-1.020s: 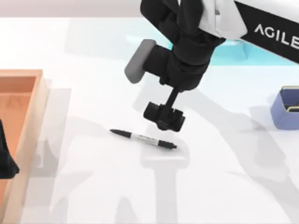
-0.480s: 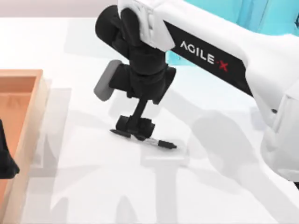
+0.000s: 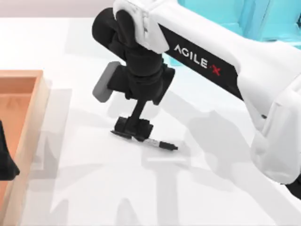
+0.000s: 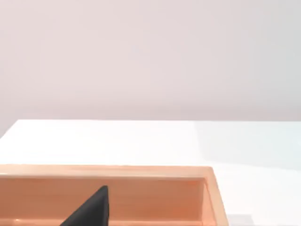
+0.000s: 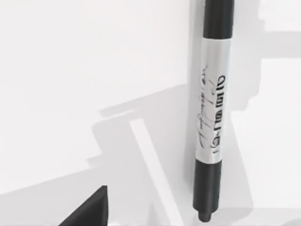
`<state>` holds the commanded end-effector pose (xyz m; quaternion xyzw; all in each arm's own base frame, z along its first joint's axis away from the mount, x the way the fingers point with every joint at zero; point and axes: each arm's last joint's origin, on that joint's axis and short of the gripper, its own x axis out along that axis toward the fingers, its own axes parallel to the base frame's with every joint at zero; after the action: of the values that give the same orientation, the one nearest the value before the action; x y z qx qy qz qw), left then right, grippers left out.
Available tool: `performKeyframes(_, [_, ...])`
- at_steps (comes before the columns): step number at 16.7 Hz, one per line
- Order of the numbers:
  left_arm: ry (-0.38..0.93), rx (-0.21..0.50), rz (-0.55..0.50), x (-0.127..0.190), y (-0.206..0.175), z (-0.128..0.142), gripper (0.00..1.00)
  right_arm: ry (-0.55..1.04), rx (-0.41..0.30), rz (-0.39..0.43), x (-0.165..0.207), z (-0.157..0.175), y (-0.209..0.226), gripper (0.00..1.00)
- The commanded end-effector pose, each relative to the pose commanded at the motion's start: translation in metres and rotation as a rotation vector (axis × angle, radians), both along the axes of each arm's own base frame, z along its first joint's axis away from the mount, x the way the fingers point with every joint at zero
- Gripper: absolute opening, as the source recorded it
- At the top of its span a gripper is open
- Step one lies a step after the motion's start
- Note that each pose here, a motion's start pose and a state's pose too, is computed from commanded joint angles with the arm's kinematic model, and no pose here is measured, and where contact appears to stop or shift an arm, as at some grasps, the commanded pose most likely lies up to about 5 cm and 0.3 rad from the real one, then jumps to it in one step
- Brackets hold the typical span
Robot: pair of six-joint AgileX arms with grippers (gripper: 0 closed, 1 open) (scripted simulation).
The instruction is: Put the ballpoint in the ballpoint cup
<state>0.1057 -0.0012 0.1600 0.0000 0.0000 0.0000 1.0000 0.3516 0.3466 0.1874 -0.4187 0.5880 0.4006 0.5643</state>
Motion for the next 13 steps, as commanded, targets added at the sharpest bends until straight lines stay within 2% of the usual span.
performKeyframes(6, [0.0, 0.0, 0.0, 0.0, 0.0, 0.0, 1.0, -0.003, 0.003, -0.001, 0.002, -0.009, 0.0, 1.0])
performKeyframes(13, [0.0, 0.0, 0.0, 0.0, 0.0, 0.0, 1.0, -0.001, 0.001, 0.0, 0.001, -0.086, -0.002, 1.0])
